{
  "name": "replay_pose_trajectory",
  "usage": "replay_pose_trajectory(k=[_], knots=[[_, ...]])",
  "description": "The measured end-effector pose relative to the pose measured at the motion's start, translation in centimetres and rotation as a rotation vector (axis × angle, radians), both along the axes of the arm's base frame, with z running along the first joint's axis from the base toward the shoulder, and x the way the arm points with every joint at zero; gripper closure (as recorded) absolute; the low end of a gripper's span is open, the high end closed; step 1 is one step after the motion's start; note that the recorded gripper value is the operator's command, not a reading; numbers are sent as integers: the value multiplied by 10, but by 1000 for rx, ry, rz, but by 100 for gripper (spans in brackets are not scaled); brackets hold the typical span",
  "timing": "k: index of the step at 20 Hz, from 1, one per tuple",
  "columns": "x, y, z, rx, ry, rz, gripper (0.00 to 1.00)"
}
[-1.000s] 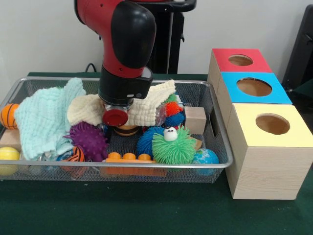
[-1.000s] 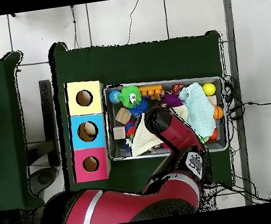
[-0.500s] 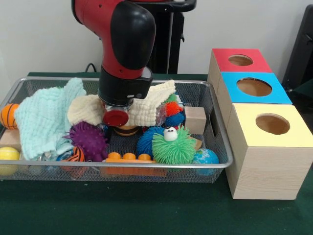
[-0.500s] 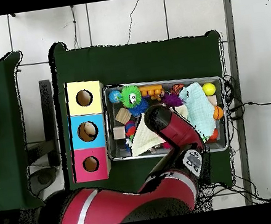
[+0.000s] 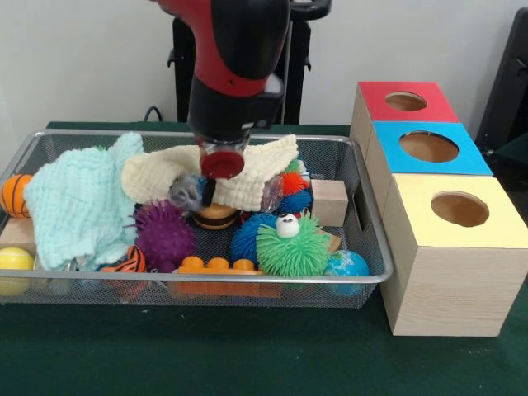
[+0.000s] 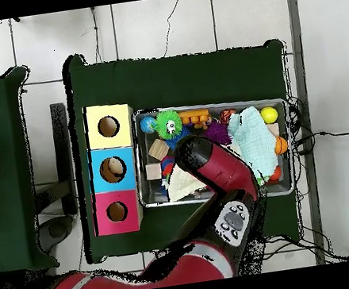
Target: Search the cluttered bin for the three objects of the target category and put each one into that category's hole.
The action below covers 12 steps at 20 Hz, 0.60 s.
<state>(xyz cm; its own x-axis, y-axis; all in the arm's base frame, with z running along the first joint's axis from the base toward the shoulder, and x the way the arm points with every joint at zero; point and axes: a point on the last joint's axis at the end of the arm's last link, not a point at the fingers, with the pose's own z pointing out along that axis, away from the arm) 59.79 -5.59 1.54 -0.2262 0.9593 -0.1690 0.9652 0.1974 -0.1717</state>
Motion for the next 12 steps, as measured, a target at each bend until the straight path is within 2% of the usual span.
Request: replay_pose_trajectory(k=[1,3,7,12], knots=[[2,5,13,3,1,9,100],[4,11,27,3,0,19,100],[10,28,73,-8,0,56,100],[17,34,104,-19,-20,73,100]])
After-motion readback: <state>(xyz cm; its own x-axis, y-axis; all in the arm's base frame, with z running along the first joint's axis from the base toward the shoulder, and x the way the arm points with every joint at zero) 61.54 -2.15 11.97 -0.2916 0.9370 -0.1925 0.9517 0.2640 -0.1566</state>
